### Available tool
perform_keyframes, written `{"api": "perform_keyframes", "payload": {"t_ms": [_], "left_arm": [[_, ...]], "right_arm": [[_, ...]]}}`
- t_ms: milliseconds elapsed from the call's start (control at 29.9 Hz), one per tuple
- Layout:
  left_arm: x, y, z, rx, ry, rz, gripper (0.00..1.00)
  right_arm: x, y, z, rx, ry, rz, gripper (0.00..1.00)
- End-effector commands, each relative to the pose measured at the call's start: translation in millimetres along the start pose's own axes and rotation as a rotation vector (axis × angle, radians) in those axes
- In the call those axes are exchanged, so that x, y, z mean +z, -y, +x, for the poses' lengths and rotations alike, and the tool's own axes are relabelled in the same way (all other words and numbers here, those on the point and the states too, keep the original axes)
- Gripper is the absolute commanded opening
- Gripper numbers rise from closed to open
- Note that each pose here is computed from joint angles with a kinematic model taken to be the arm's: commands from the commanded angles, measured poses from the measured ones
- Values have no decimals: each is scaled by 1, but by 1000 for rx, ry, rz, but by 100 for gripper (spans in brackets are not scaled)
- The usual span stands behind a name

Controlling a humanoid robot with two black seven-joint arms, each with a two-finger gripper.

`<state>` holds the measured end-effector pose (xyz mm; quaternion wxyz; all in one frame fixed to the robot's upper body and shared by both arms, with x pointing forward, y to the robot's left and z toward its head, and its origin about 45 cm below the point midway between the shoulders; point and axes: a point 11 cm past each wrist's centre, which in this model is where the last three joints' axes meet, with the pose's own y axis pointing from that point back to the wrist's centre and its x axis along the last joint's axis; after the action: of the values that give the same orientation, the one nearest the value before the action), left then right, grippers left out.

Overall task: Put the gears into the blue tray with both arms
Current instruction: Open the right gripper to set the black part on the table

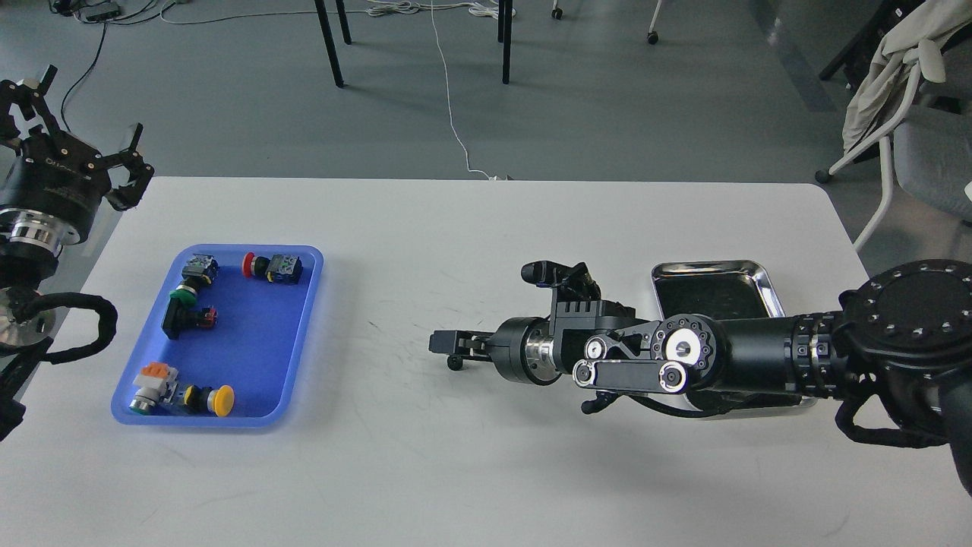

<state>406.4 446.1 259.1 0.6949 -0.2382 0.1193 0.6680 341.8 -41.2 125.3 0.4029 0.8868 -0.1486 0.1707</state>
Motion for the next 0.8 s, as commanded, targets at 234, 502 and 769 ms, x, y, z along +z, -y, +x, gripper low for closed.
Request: {"api": "perform_keyframes", "payload": {"t_ms": [234,502,769], "left_arm": [[0,0,1,4,4,2,99],[8,2,-2,-38,84,24,99],[8,10,-43,-231,233,82,99]], "right_arm": [[-59,-13,79,177,49,132,94],[-45,-71,151,358,210,221,94],[56,-200,215,623,653,348,94]]}}
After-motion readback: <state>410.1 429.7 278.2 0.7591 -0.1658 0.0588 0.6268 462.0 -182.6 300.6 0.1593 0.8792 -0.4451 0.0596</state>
